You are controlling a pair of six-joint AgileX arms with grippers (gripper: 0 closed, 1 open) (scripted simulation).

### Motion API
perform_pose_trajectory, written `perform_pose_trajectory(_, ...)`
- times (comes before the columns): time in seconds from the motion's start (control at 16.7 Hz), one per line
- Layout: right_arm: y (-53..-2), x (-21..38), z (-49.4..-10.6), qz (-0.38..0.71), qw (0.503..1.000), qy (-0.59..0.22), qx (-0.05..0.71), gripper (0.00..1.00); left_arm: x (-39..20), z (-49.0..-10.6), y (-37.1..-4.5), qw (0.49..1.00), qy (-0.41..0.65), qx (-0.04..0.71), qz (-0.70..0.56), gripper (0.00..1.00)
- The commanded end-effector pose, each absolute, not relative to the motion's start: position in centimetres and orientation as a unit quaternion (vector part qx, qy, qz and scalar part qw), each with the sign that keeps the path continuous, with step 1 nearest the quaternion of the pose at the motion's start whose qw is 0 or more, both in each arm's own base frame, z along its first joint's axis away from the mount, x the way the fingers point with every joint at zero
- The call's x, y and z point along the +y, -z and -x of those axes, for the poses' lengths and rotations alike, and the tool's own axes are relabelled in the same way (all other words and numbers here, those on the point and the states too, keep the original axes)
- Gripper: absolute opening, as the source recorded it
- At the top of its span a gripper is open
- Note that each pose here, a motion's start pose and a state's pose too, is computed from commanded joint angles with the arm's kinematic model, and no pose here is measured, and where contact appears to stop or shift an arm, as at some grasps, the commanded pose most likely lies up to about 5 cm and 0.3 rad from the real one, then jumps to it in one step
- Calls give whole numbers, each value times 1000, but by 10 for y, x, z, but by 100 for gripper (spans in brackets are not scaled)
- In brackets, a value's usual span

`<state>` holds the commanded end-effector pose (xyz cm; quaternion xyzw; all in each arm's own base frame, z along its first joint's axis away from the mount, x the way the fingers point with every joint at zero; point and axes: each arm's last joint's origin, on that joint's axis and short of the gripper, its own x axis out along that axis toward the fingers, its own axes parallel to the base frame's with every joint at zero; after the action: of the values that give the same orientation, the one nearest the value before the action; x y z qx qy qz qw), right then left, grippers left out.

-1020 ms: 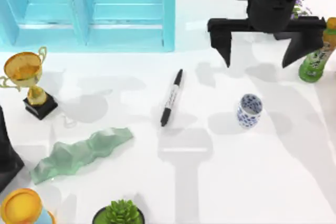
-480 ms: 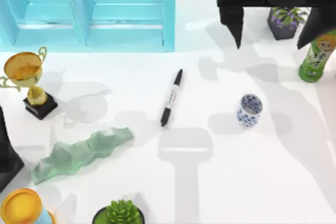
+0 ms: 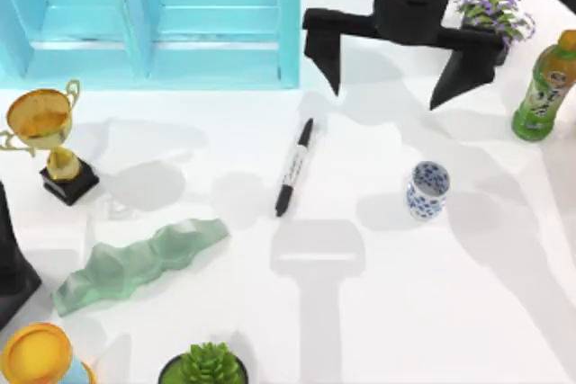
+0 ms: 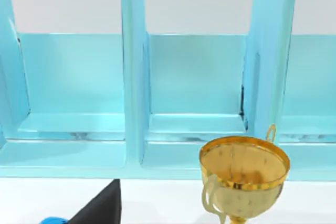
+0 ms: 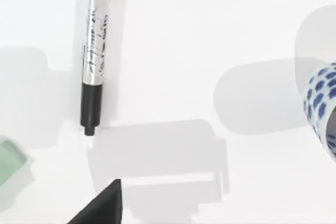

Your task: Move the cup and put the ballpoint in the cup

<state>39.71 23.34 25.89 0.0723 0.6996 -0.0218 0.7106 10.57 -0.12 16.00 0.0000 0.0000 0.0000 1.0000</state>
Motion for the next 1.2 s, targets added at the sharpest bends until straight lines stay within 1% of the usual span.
perform_pose_trajectory(0.24,-205,278,-409,-136,708,38,692,100,-1,-106,-160,1000,0,0,0,100)
perform_pose_trajectory(0.36,-187,292,-410,-151,705,41,692,100,-1,-106,-160,1000,0,0,0,100)
perform_pose_trajectory(0.78,-178,294,-411,-154,703,43,693,100,-1,-106,-160,1000,0,0,0,100)
perform_pose_trajectory(1.2,-99,308,-415,-155,705,41,691,100,-1,-106,-160,1000,0,0,0,100)
